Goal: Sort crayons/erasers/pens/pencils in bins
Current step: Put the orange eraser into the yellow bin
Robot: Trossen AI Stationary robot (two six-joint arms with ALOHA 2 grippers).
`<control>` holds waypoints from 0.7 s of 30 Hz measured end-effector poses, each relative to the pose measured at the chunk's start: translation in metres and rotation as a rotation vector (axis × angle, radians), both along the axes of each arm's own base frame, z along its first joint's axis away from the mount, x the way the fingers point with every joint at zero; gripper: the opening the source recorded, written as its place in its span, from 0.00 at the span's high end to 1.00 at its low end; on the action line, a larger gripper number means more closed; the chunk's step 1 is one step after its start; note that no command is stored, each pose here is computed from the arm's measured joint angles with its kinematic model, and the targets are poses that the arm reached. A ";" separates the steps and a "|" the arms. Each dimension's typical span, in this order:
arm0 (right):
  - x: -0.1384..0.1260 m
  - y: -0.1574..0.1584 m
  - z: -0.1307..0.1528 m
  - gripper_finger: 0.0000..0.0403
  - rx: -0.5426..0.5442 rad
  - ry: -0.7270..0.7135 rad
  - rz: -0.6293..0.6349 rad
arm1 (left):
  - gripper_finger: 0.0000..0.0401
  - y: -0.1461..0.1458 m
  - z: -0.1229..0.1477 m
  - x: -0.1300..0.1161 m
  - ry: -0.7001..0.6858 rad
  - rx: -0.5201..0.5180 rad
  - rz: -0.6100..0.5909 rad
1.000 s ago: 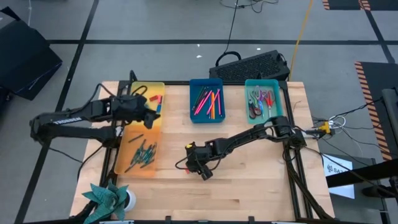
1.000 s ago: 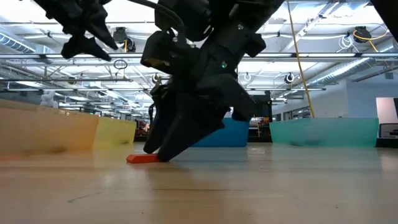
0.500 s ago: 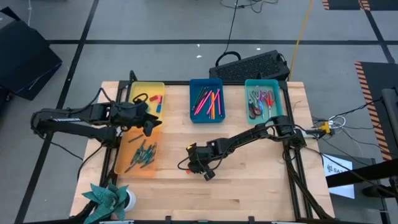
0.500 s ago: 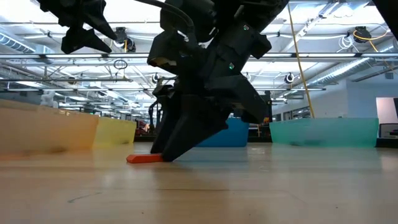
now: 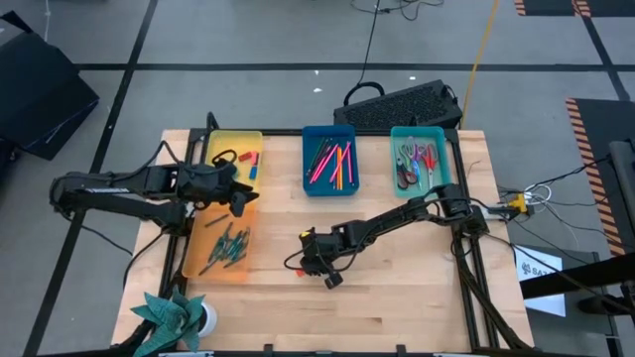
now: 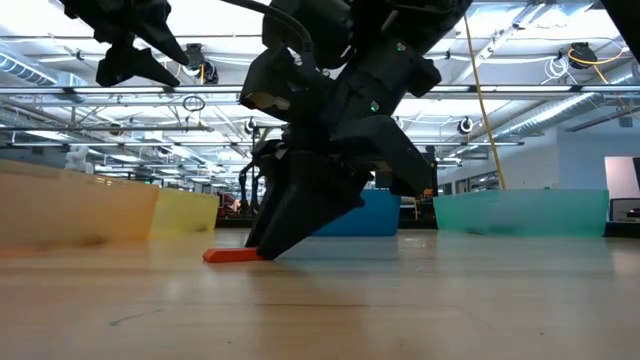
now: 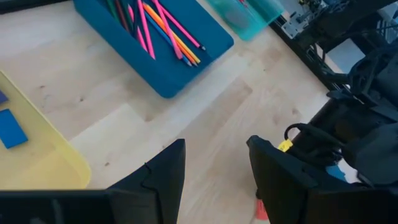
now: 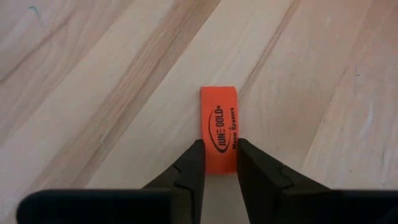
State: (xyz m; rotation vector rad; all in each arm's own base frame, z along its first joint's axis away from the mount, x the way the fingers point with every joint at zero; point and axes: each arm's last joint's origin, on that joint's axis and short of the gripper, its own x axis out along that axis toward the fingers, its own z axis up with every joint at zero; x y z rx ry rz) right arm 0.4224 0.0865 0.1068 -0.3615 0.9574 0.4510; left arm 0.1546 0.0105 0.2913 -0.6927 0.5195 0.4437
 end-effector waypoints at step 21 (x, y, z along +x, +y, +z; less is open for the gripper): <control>-0.029 -0.026 0.150 0.82 -0.149 -0.388 -0.345 | 0.27 -0.017 -0.041 0.059 -0.151 -0.354 0.056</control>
